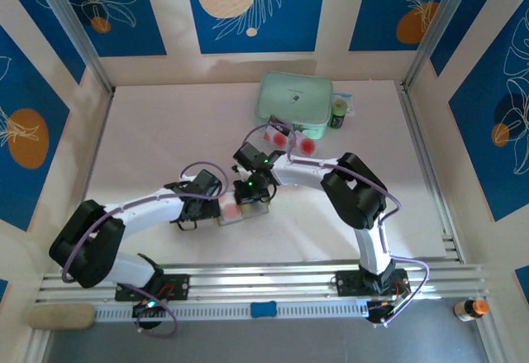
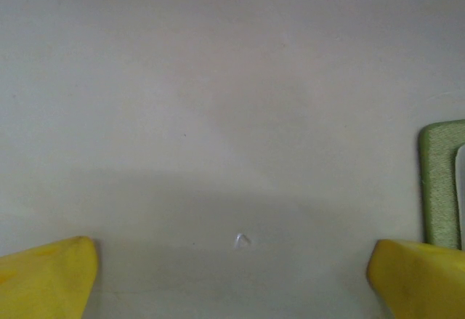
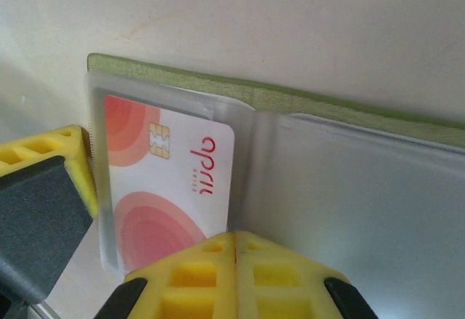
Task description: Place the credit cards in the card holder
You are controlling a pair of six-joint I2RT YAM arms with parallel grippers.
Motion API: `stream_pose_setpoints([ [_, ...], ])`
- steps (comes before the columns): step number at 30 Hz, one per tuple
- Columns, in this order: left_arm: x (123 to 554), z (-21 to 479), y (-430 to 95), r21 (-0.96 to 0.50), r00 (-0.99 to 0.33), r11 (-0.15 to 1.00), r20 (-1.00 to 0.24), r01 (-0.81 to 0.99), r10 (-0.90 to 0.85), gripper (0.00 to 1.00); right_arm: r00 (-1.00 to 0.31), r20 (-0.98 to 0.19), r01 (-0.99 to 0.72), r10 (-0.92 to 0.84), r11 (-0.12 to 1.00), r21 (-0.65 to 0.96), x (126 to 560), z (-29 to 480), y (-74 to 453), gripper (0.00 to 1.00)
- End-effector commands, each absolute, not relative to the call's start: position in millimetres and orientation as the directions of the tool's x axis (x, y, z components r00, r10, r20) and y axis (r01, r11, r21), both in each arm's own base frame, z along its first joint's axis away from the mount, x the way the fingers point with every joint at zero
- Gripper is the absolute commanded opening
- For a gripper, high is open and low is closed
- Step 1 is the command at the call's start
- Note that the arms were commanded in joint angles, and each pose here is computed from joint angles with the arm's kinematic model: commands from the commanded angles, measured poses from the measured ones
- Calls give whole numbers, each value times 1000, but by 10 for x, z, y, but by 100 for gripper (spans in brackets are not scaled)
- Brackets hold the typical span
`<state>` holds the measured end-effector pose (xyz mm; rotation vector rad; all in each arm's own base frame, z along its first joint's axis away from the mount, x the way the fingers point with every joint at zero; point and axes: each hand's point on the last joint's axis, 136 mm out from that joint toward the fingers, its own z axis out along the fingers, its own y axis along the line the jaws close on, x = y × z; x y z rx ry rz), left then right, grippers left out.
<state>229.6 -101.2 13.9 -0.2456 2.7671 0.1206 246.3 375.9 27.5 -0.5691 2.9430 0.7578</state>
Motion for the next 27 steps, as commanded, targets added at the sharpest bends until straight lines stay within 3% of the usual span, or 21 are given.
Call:
stream_pose_setpoints([
  [1,2253,-33,-1000,50,-931,981,-329,-186,-159,100,-921,-114,-380,-372,795,472,2362,292,3861,4],
  [19,2267,-14,-1017,39,-928,981,-334,-189,-166,100,-927,-68,-340,-370,748,569,2203,367,4062,3],
  [27,2334,332,-1054,-31,-896,978,-395,-207,-202,100,-944,-136,-320,-300,735,597,2375,729,3901,4],
])
